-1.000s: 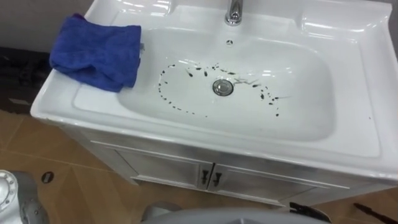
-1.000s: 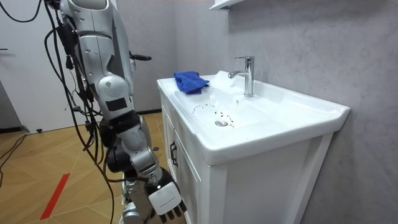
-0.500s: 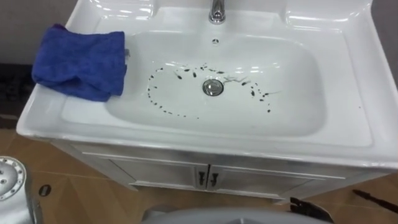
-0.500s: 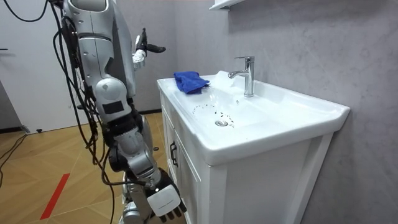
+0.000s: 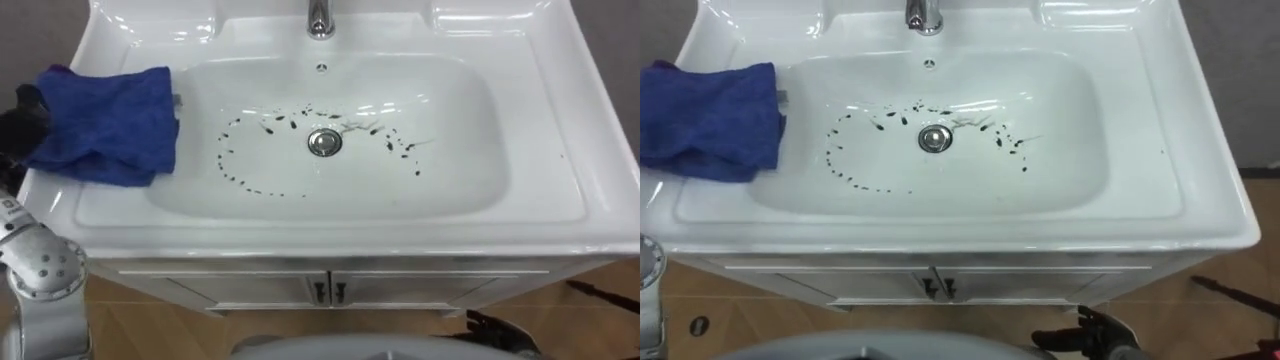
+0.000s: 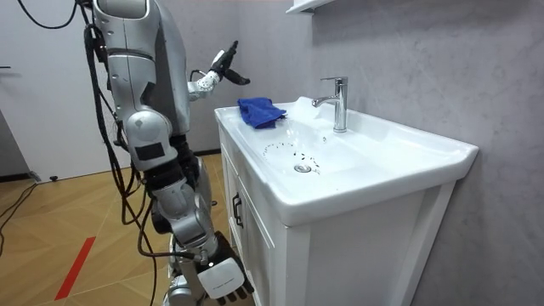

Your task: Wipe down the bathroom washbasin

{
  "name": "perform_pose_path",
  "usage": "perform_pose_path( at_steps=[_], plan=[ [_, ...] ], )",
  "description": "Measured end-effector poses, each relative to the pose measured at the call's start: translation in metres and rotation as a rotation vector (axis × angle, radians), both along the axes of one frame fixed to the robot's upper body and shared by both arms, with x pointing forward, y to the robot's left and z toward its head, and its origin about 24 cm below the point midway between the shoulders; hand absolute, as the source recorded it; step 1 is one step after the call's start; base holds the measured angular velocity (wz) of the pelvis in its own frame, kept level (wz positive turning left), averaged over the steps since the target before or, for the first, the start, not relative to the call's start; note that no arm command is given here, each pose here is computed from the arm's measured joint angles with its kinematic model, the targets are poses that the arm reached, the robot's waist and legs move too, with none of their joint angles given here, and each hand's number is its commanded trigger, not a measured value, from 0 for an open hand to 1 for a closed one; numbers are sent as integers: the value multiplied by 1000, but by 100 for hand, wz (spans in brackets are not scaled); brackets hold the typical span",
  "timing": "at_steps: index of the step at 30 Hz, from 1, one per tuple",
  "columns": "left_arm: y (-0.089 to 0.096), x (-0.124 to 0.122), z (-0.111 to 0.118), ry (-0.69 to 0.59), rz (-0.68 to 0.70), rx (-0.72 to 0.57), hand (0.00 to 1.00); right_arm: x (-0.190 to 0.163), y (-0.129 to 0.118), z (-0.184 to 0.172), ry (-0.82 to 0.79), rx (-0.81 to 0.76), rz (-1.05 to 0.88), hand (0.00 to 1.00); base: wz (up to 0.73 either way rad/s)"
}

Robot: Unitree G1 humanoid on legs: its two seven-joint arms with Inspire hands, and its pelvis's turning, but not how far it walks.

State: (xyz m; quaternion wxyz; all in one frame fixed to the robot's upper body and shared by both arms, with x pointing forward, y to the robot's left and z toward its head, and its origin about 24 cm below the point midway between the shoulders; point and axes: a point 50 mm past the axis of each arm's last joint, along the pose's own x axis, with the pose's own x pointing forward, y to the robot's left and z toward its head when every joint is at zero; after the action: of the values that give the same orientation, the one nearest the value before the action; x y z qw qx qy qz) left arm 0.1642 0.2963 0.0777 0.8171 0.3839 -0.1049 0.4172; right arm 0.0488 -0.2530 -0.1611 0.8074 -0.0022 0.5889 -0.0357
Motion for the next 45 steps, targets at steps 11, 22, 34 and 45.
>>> perform_pose_path(
  at_steps=[11, 22, 34, 45],
  plan=[
    [-4, 12, -40, 345, -94, -22, 0, 3, -1, 0, 21, 10, -13, 0, -13],
    [2, 8, -69, 567, -81, -115, 0, 3, -6, 1, 38, -26, -26, 0, -3],
    [4, 7, -72, 601, -73, -126, 0, 3, -6, 1, 31, -34, -33, 0, 0],
    [7, -1, -89, 680, -47, -157, 0, -1, -12, 3, 37, -45, -57, 0, -6]
  ],
)
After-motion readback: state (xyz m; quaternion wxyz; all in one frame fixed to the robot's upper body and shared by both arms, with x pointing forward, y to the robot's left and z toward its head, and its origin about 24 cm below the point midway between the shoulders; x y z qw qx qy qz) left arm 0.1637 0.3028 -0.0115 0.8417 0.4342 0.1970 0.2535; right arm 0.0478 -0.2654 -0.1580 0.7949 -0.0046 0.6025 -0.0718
